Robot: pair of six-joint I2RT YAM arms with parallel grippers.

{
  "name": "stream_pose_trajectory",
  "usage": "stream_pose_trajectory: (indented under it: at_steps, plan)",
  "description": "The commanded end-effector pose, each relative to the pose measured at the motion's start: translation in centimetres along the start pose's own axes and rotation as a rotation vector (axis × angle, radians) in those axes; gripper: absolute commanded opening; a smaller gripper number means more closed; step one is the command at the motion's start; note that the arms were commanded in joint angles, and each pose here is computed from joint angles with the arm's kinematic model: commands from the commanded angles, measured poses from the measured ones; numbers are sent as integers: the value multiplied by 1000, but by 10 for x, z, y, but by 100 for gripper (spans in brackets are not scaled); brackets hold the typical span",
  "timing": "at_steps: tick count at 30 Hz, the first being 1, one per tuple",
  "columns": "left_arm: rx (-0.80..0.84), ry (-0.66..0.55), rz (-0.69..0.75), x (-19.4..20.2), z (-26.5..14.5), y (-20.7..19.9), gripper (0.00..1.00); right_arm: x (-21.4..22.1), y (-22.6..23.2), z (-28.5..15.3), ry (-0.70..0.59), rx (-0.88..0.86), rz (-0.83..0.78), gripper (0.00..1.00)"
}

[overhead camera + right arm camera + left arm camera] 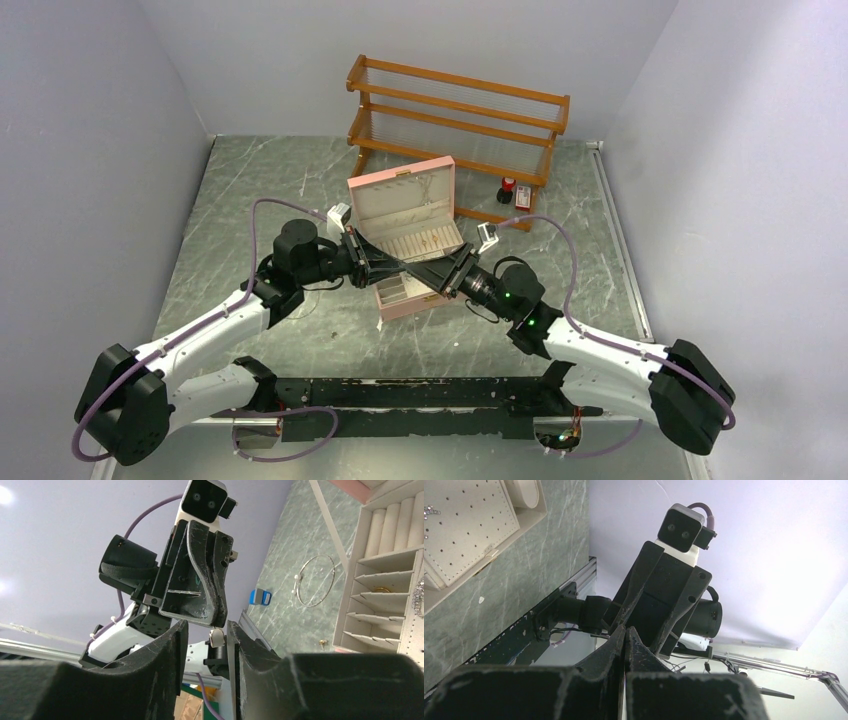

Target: Organize the mixed jewelry

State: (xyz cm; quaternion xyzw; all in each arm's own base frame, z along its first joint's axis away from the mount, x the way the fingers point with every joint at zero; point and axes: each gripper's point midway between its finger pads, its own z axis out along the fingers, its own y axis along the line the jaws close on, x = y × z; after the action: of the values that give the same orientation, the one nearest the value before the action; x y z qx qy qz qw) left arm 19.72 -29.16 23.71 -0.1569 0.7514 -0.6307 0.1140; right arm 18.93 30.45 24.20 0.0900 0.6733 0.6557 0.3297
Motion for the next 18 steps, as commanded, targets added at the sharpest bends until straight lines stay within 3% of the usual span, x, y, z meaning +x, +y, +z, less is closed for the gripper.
stream_pose_trajectory:
  at_steps: [1, 9, 18]
  plan:
    - [14, 4, 11, 1, -3, -2, 5, -1, -3, -5, -9, 0, -15, 37]
    - [13, 6, 10, 1, -3, -1, 5, 0, 0, -7, -4, -13, -19, 31]
    - [21, 9, 11, 2, -4, -1, 5, 1, -1, -5, 6, 4, -18, 12]
